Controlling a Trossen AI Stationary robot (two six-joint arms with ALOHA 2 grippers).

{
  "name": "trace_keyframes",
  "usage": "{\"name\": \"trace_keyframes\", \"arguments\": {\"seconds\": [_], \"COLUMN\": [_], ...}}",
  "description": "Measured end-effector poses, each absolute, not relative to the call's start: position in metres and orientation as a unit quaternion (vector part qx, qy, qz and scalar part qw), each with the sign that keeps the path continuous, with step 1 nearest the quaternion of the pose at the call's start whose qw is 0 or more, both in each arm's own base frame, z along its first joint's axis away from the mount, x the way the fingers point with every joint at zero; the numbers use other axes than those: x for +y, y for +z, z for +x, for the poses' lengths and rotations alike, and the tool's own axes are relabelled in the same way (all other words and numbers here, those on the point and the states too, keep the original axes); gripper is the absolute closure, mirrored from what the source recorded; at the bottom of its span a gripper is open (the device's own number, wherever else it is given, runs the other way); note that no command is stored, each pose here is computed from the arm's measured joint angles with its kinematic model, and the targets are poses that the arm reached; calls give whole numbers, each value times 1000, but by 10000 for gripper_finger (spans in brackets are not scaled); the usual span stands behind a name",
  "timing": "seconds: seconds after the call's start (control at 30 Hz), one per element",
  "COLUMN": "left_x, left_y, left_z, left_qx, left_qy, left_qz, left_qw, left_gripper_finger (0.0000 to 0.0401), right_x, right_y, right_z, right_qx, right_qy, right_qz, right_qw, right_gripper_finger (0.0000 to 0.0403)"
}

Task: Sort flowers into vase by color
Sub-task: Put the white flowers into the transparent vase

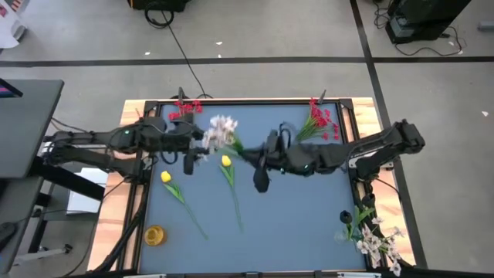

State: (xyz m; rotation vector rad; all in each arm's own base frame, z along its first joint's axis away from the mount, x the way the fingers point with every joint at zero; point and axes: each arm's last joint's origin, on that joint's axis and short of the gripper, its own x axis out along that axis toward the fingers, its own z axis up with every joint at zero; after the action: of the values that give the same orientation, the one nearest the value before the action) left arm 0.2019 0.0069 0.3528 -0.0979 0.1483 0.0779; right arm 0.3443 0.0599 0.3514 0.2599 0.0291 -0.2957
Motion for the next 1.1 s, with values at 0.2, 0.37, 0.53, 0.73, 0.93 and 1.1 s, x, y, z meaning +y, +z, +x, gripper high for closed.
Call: {"name": "trace_keyframes", "arguments": {"seconds": [0.2,0.37,0.53,0.73,0.93,1.1], "left_x": [13,16,20,27,36,41], "left_y": [351,356,351,342,342,341], "left_z": [228,249,270,288,289,288], "left_qx": [36,-45,-94,-97,-97,-86], "left_qy": [1,-31,-38,-20,-13,-38], "left_qz": [-56,-53,-58,-78,-83,-85], "left_qw": [998,997,993,992,992,992], "left_gripper_finger": [200,200,200,219,313,386], "right_x": [38,20,8,0,-7,-16], "right_y": [376,386,389,391,389,385], "right_z": [344,344,345,345,346,346], "right_qx": [-94,-144,-158,-170,-162,-137], "right_qy": [-154,-134,-103,-78,-58,-68], "right_qz": [78,69,61,56,74,98], "right_qw": [981,978,980,981,982,983], "right_gripper_finger": [387,387,387,387,380,338]}}
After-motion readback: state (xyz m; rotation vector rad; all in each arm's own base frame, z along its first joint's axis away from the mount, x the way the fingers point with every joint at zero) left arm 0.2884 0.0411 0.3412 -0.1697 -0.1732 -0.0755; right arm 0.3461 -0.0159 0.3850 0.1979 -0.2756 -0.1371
